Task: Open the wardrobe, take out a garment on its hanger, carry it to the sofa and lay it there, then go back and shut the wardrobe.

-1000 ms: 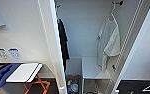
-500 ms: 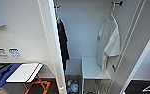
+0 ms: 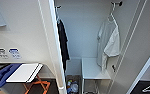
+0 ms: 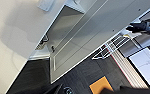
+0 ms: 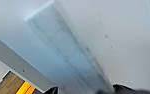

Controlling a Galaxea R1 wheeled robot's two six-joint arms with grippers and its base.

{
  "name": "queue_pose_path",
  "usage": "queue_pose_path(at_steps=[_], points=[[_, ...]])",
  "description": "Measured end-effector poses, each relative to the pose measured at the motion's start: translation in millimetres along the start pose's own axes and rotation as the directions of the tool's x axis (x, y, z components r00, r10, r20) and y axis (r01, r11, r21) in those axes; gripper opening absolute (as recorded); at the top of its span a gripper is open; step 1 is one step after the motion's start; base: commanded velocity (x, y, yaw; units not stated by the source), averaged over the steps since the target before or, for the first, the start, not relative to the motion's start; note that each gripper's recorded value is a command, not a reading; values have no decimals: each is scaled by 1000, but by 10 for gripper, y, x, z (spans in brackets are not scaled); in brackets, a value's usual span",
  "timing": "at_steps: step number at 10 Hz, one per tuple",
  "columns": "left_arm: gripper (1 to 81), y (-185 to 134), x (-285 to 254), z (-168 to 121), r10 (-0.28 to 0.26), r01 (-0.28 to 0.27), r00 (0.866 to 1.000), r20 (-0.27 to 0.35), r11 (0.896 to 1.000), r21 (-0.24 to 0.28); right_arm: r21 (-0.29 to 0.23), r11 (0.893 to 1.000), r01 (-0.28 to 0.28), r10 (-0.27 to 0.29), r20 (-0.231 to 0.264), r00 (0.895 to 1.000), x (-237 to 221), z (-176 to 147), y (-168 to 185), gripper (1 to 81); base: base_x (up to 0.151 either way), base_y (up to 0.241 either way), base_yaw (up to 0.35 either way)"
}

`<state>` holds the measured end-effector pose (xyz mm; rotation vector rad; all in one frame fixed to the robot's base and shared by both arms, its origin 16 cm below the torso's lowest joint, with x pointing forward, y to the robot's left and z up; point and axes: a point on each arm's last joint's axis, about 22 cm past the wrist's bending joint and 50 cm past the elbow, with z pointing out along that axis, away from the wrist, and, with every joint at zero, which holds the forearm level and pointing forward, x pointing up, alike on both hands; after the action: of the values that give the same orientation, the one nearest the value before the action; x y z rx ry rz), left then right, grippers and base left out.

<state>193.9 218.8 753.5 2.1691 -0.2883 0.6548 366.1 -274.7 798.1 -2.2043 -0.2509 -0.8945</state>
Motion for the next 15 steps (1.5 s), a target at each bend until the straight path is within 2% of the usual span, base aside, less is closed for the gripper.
queue_pose_path(at_steps=[1,2,3,4,6,8,10,12,13,14,15], points=[[811,-22,-98,66,-14,14,1000,-2,1000,2,-21,998,-51,53,122,991,-512,-49,29,811,0,0,0],[811,-33,-165,135,-22,22,1000,-6,1000,1,-36,997,-72,77,164,984,-756,-78,60,811,0,0,0],[811,-45,-264,185,-32,32,999,0,999,3,-68,996,-59,67,127,990,-663,-114,236,811,0,0,0],[811,-83,-346,219,-39,39,999,8,999,11,-99,994,-55,66,117,991,-668,-171,391,811,0,0,0],[811,-169,-410,305,-39,39,999,7,999,24,-147,987,-62,82,131,988,-878,-262,598,811,0,0,0],[811,-347,-607,360,-47,46,998,28,997,62,-198,978,-65,94,144,985,-1067,-312,838,811,0,0,0],[811,-488,-812,458,-58,53,997,48,994,92,-255,964,-77,125,179,976,-1441,-320,1080,811,0,0,0],[811,-574,-1027,576,-72,64,995,66,991,114,-281,952,-119,176,188,966,-1797,-129,1152,811,0,0,0],[811,-611,-1138,642,-78,68,994,76,990,125,-272,951,-150,207,196,959,-2024,27,1046,811,0,0,0],[811,-680,-1257,700,-83,70,993,87,987,143,-268,946,-183,243,213,946,-2326,158,922,811,0,0,0],[811,-763,-1389,749,-90,73,991,100,984,166,-282,938,-202,271,231,935,-2589,192,882,811,0,0,0]])
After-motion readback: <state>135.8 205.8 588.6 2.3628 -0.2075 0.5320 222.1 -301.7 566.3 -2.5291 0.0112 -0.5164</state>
